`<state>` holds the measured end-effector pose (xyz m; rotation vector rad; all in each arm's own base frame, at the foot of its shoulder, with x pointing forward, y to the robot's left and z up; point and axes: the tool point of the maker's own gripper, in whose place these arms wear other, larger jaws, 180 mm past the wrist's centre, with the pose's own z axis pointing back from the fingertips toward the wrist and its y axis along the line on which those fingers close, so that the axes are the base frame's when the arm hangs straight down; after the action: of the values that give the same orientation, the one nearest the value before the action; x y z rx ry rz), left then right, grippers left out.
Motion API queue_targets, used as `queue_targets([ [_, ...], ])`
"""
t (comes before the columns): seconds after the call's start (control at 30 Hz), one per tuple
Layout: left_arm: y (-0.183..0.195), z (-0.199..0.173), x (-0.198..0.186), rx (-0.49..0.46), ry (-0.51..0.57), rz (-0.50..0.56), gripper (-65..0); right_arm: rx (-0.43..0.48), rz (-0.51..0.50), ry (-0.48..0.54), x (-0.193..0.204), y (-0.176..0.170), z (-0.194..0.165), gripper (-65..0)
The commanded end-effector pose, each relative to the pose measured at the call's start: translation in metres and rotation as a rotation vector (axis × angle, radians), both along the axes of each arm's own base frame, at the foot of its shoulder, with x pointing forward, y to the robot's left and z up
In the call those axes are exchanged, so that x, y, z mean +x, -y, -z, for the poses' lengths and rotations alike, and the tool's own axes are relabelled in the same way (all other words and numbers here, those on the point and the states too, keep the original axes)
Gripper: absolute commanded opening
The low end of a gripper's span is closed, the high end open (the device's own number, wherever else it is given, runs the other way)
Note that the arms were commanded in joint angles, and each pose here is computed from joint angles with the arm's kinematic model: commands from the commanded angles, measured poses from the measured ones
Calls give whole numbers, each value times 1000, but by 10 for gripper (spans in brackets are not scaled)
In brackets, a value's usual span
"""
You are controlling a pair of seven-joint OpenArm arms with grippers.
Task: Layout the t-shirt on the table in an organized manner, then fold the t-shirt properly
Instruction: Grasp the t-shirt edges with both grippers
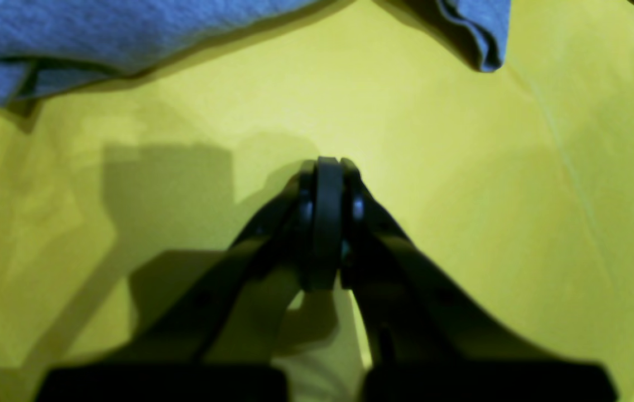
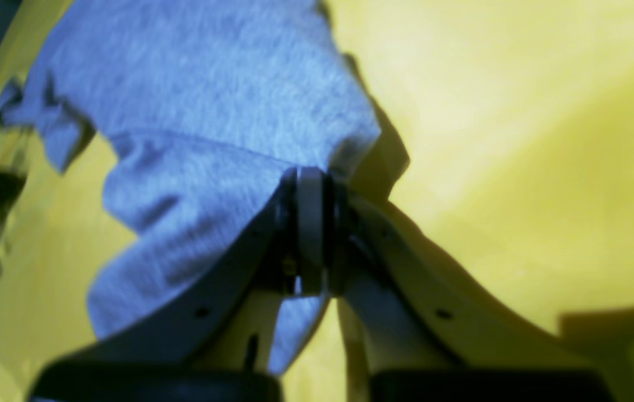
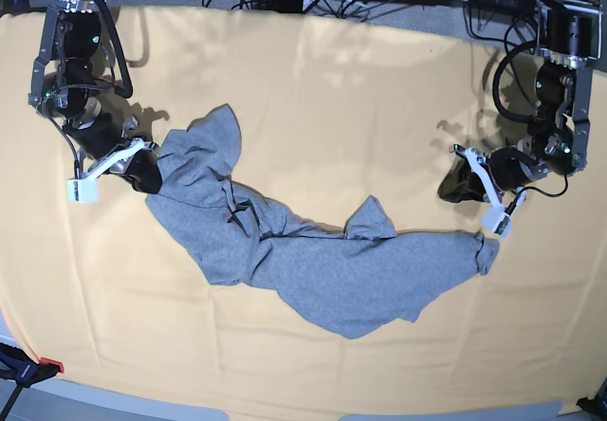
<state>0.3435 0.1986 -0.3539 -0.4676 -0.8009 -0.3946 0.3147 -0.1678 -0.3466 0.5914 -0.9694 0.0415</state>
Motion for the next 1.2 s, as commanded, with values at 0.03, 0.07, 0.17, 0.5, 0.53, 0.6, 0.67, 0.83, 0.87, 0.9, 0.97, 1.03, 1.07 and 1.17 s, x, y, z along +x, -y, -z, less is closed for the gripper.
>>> queue_targets([
  [0.03,-3,-24,15,-31,86,-11,-650,34,-52,105,6,-6,-26,-650],
  [0.07,-2,-29,19,-51,108,-18,-650,44,-74,122,5,-9,-29,-650],
  [0.17,3,-46,27,-123,170,-38,-650,50,-102,141,3,-14,-32,-650],
  [0.5,44,-50,57,-218,172,-128,-325,-17,-114,103,0,-11,-21,-650],
  [0.53,50,-47,57,-230,155,-138,-264,-17,-114,102,0,-11,-20,-650],
  [0.6,62,-37,59,-229,132,-163,-228,-17,-114,103,0,-11,-20,-650],
  [0.67,72,-30,60,-221,117,-185,-228,-18,-114,103,0,-11,-20,-650],
  [0.83,93,-13,64,-218,77,-244,-228,-20,-118,96,-1,-11,-19,-650],
  [0.87,93,-6,64,-213,57,-271,-228,-20,-118,96,-1,-11,-19,-650],
  [0.9,94,2,64,-214,33,-299,-228,-21,-118,96,-1,-11,-19,-650],
  [0.97,100,15,62,-220,-8,-330,-228,-21,-118,96,-1,-11,-19,-650],
  [1.03,111,23,58,-239,-44,-327,-228,-21,-118,97,0,-11,-19,-650],
  [1.07,117,26,55,-242,-68,-315,-228,-21,-118,97,0,-11,-19,-650],
  [1.17,134,28,46,-243,-122,-261,-228,-23,-118,95,-1,-11,-19,-650],
])
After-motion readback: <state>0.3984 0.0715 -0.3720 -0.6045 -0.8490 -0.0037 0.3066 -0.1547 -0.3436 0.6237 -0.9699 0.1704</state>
